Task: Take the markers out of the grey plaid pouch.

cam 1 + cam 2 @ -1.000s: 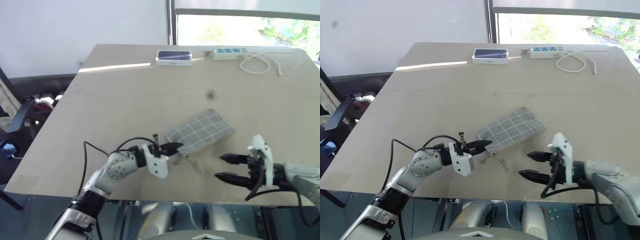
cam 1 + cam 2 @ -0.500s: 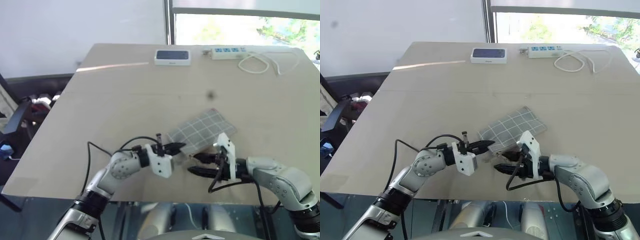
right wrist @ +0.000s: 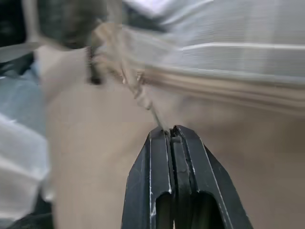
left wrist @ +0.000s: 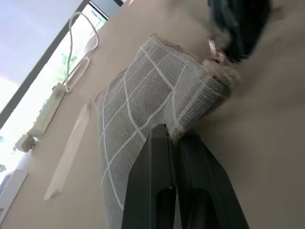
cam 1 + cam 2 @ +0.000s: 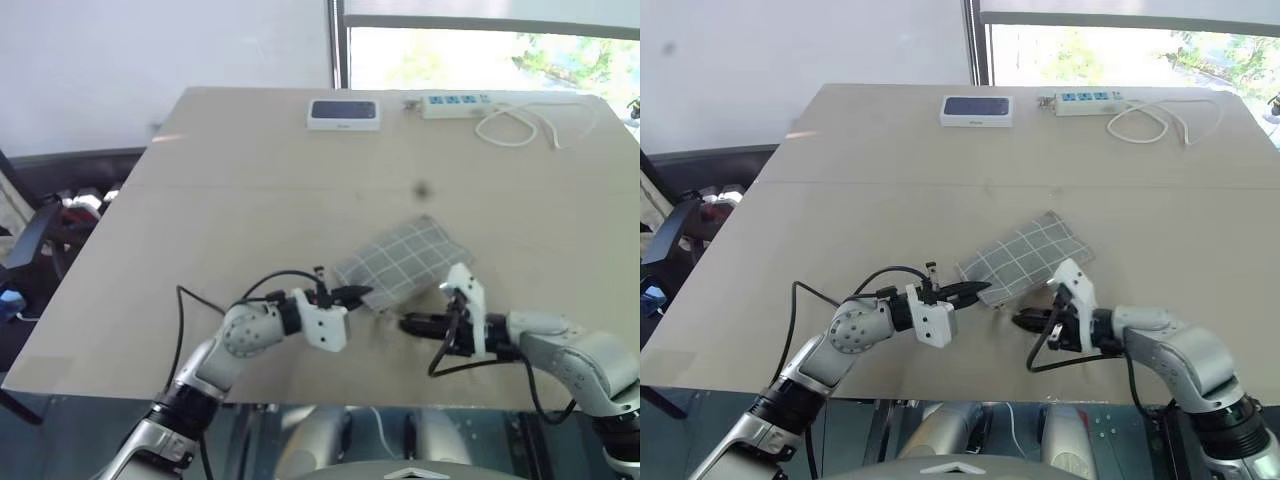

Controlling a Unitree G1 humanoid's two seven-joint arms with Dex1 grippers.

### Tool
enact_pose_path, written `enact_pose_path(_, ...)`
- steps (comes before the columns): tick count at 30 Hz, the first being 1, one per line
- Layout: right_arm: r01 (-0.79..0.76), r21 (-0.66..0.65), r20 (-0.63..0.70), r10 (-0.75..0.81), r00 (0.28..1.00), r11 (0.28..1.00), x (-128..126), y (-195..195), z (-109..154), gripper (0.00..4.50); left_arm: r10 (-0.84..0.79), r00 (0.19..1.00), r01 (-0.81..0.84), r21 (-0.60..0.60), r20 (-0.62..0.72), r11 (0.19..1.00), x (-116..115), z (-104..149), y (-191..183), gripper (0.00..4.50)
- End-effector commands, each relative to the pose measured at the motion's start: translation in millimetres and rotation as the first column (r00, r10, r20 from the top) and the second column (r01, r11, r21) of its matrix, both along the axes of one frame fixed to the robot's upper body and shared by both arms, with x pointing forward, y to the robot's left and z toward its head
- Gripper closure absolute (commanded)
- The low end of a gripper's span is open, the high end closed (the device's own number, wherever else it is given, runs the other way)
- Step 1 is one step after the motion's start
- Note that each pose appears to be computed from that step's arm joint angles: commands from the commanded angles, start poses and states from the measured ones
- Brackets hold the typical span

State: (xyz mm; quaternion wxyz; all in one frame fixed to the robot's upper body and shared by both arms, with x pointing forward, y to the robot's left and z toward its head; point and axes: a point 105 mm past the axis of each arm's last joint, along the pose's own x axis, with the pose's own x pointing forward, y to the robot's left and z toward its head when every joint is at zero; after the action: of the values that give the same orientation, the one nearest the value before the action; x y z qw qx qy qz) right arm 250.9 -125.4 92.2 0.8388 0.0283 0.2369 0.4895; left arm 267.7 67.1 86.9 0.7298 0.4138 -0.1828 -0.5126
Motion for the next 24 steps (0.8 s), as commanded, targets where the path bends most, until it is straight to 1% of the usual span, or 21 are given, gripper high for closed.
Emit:
enact_pose_path(1, 0.227, -0.071, 0.126, -0.217, 0.968, 0.971, 28, -60, 22, 4.4, 0.018, 0.999, -0.019, -0.024, -0.047, 1.0, -3, 0, 2, 4.5)
enact_pose_path(5, 0.434, -0.112, 0.236, -0.4, 0.885, 0.894, 48, -108, 38, 4.4, 0.03, 0.997, -0.035, -0.082, -0.071, 0.996, -4, 9, 3, 4.5)
enact_pose_path(7, 0.548, -0.111, 0.302, -0.498, 0.813, 0.829, 57, -134, 51, 4.4, 0.038, 0.995, -0.048, -0.118, -0.092, 0.992, -4, 16, 5, 4.5)
enact_pose_path(9, 0.613, -0.105, 0.341, -0.551, 0.762, 0.783, 61, -149, 58, 4.4, 0.041, 0.993, -0.056, -0.134, -0.107, 0.989, -4, 20, 6, 4.5)
enact_pose_path(10, 0.642, -0.109, 0.364, -0.571, 0.736, 0.759, 63, -156, 62, 4.03, 0.044, 0.992, -0.061, -0.144, -0.117, 0.988, -4, 21, 7, 4.5)
enact_pose_path(11, 0.66, -0.117, 0.384, -0.579, 0.719, 0.742, 63, -161, 65, 3.89, 0.048, 0.99, -0.069, -0.162, -0.131, 0.984, -3, 24, 8, 4.5)
enact_pose_path(12, 0.672, -0.122, 0.398, -0.584, 0.707, 0.73, 63, -164, 67, 3.62, 0.051, 0.989, -0.076, -0.174, -0.142, 0.982, -3, 25, 9, 4.5)
enact_pose_path(13, 0.667, -0.122, 0.408, -0.576, 0.708, 0.735, 62, -163, 71, 3.09, 0.049, 0.986, -0.082, -0.205, -0.162, 0.975, -2, 30, 8, 4.5)
enact_pose_path(14, 0.655, -0.121, 0.412, -0.562, 0.717, 0.746, 61, -160, 74, 2.73, 0.045, 0.983, -0.087, -0.234, -0.179, 0.968, -1, 35, 7, 4.5)
enact_pose_path(15, 0.632, -0.115, 0.411, -0.543, 0.732, 0.766, 60, -154, 77, 2.18, 0.04, 0.98, -0.09, -0.259, -0.194, 0.962, -1, 40, 6, 4.5)
enact_pose_path(16, 0.578, -0.101, 0.394, -0.501, 0.771, 0.81, 56, -142, 81, 1.67, 0.033, 0.976, -0.096, -0.291, -0.215, 0.952, -1, 45, 4, 4.5)
enact_pose_path(18, 0.445, -0.064, 0.363, -0.395, 0.844, 0.893, 46, -113, 90, 0.79, 0.012, 0.968, -0.098, -0.334, -0.251, 0.937, -2, 53, 0, 4.5)
enact_pose_path(21, 0.251, -0.028, 0.328, -0.228, 0.917, 0.968, 29, -72, 97, 0.79, -0.034, 0.953, -0.087, -0.379, -0.302, 0.921, -7, 61, -7, 4.5)
enact_pose_path(24, 0.088, -0.025, 0.293, -0.077, 0.953, 0.996, 12, -39, 95, 0.79, -0.073, 0.938, -0.077, -0.408, -0.339, 0.91, -11, 68, -14, 4.5)
